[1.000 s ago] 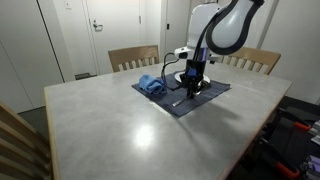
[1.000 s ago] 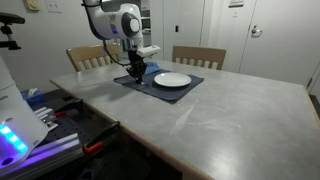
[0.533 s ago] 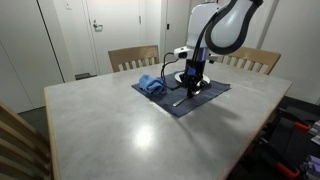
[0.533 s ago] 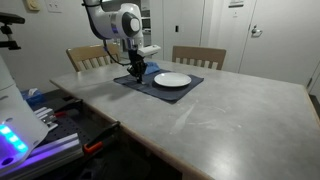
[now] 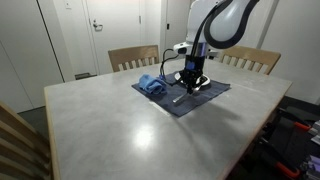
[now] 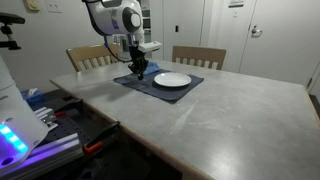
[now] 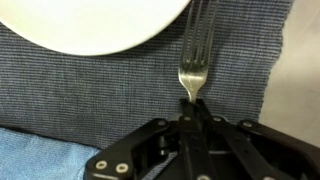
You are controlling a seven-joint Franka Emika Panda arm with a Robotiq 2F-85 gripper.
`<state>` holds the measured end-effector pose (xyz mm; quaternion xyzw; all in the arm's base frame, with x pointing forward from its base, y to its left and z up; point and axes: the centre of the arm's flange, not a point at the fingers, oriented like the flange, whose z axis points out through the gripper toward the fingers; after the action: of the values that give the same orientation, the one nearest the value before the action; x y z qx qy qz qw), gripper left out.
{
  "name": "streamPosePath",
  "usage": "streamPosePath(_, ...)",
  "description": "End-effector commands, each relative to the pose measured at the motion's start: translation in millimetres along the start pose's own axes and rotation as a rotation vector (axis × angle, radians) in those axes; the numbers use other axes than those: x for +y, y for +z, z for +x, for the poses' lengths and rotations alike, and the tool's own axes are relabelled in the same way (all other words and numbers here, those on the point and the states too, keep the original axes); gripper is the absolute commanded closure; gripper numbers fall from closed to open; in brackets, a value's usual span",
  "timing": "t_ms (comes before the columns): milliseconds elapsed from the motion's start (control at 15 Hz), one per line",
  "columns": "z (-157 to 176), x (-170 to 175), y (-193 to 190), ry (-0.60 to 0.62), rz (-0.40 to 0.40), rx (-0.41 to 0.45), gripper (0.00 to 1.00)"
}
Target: Place the fork on top of the white plate
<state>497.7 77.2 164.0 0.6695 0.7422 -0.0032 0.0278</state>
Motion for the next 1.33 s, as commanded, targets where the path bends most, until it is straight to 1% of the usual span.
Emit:
streamPosePath(0,-10.1,3.4,-22.6,-0.026,-0.004,0.004,0.98)
streamPosePath(267,-20.4,12.6,-36.2,-0.033,-0.037,-0.011,0.98)
streamPosePath(533,-33.0,24.9,-46.3,-0.037,-0.072,-0.007,0.98)
streamPosePath(867,-45.9,36.7,-44.1,-0.027,-0.073,-0.021,0.98)
streamPosePath(1267,-63.0,40.7,-39.7,-0.011,-0.057,-0.045,0.98)
